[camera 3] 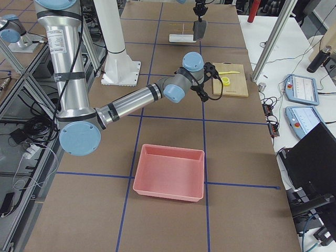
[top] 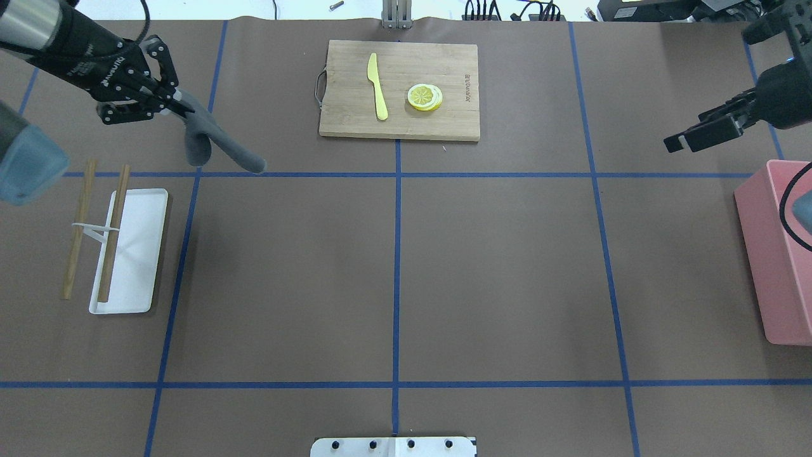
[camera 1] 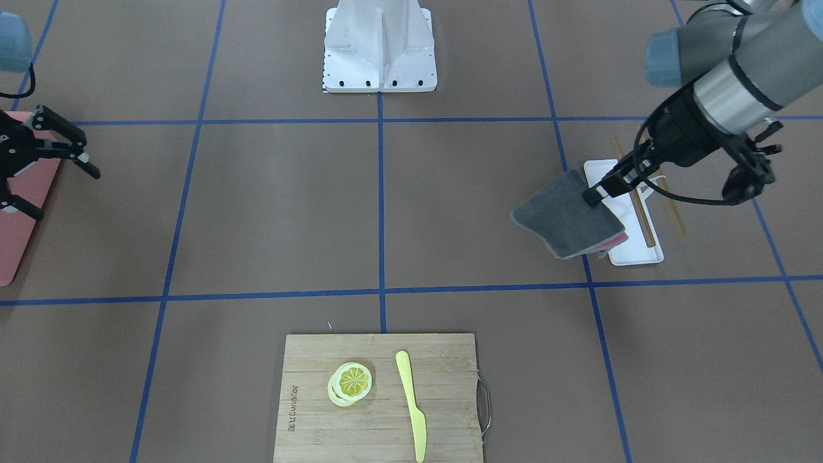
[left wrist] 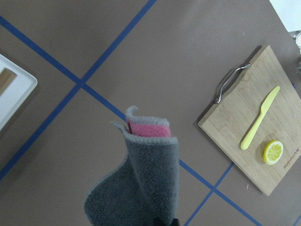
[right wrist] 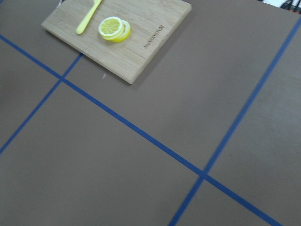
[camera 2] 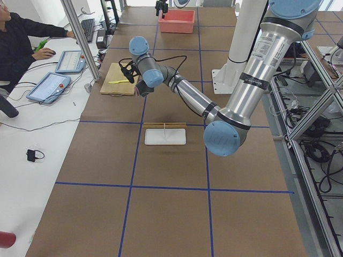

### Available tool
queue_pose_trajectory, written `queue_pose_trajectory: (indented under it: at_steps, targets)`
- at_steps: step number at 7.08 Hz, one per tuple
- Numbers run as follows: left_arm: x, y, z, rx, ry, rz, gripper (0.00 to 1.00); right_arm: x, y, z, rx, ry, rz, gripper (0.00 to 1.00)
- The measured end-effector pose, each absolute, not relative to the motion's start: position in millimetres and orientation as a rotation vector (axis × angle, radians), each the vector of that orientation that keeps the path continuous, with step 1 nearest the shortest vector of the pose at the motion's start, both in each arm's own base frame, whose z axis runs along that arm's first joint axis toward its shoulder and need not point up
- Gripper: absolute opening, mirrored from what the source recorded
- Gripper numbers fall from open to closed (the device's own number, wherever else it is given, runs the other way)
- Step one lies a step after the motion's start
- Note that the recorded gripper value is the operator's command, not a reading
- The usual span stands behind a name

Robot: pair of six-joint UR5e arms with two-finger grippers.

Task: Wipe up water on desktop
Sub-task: 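Lift the grey cloth with the left gripper while the right arm reaches toward it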

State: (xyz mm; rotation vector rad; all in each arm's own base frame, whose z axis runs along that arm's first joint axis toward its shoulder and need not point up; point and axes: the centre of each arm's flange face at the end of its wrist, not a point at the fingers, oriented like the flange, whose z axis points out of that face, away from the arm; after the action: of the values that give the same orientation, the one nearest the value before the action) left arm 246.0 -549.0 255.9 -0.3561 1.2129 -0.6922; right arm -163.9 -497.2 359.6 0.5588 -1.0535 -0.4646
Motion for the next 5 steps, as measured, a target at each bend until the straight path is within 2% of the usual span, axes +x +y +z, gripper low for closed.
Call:
queue_pose_trajectory:
  at_steps: [3,5]
  targets:
    - [321.1,-532.9,199.1,-0.413,1.170,-0.764,0.00,-267.9,-476.8,268.5,0.664,-1.139,-0.507,1.00]
    - [353.6,-522.7,159.7,-0.448,1.133,-0.803,0.00,-371.6,-418.3,224.0,0.790,-1.154,-0.490,1.00]
